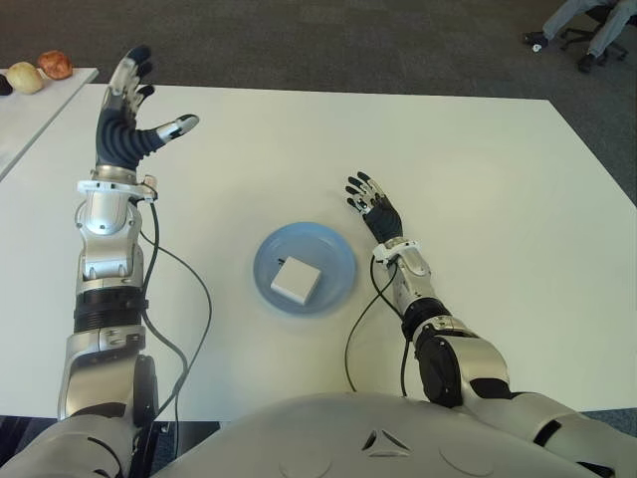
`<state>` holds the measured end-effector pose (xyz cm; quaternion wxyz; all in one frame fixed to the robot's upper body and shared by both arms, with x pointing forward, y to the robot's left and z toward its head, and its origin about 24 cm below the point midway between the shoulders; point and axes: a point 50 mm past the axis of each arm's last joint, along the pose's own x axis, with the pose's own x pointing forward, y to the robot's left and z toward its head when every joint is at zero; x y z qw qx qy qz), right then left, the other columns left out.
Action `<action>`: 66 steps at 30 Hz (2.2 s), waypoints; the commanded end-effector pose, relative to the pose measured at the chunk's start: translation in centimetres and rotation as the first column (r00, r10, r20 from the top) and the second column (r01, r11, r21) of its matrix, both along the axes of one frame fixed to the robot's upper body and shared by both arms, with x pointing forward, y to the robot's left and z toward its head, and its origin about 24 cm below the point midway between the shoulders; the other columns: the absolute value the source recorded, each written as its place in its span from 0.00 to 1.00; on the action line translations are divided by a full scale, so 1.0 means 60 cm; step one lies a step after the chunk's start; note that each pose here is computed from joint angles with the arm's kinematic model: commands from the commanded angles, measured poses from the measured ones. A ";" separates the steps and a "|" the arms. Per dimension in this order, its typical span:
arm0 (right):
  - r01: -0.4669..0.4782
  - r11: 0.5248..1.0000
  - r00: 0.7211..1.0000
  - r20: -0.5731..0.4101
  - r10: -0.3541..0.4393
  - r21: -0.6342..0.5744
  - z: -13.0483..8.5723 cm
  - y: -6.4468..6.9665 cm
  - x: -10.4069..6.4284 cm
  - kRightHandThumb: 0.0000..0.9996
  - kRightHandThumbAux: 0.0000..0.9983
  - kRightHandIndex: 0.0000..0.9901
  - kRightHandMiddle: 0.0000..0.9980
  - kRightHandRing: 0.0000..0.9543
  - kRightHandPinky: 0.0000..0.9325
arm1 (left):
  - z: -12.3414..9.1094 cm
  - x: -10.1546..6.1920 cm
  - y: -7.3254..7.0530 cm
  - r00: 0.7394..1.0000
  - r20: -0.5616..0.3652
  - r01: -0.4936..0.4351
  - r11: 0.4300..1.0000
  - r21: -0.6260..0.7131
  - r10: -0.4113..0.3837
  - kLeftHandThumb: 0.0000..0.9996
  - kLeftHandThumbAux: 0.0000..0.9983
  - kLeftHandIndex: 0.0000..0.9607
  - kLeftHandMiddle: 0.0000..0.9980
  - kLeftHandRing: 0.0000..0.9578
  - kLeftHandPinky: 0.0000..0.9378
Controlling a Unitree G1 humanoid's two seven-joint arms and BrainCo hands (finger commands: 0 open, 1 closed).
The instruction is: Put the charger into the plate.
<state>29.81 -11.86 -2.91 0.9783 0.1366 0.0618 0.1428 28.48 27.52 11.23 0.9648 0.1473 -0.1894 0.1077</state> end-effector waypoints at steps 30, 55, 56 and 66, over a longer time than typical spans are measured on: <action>0.052 0.998 0.985 -0.164 -0.049 0.019 -0.060 -0.025 -0.055 0.00 0.72 0.08 0.13 0.10 0.09 | -0.182 -0.070 -0.086 0.948 -0.309 -0.012 0.962 -0.272 -0.076 0.00 0.79 0.00 0.00 0.00 0.00; 0.046 0.999 0.986 -0.161 -0.044 0.012 -0.058 -0.022 -0.054 0.00 0.69 0.08 0.14 0.10 0.06 | -0.259 -0.078 -0.120 0.788 -0.591 0.096 0.982 -0.161 -0.173 0.00 0.65 0.00 0.00 0.00 0.00; 0.048 0.999 0.986 -0.161 -0.045 0.012 -0.058 -0.023 -0.055 0.00 0.69 0.07 0.14 0.10 0.06 | -0.272 -0.082 -0.121 0.771 -0.612 0.105 0.983 -0.153 -0.177 0.00 0.64 0.00 0.00 0.00 0.00; 0.045 0.999 0.987 -0.158 -0.042 0.016 -0.058 -0.025 -0.056 0.00 0.63 0.09 0.16 0.12 0.07 | -0.298 -0.083 -0.122 0.733 -0.652 0.147 0.981 -0.128 -0.195 0.00 0.66 0.00 0.00 0.00 0.00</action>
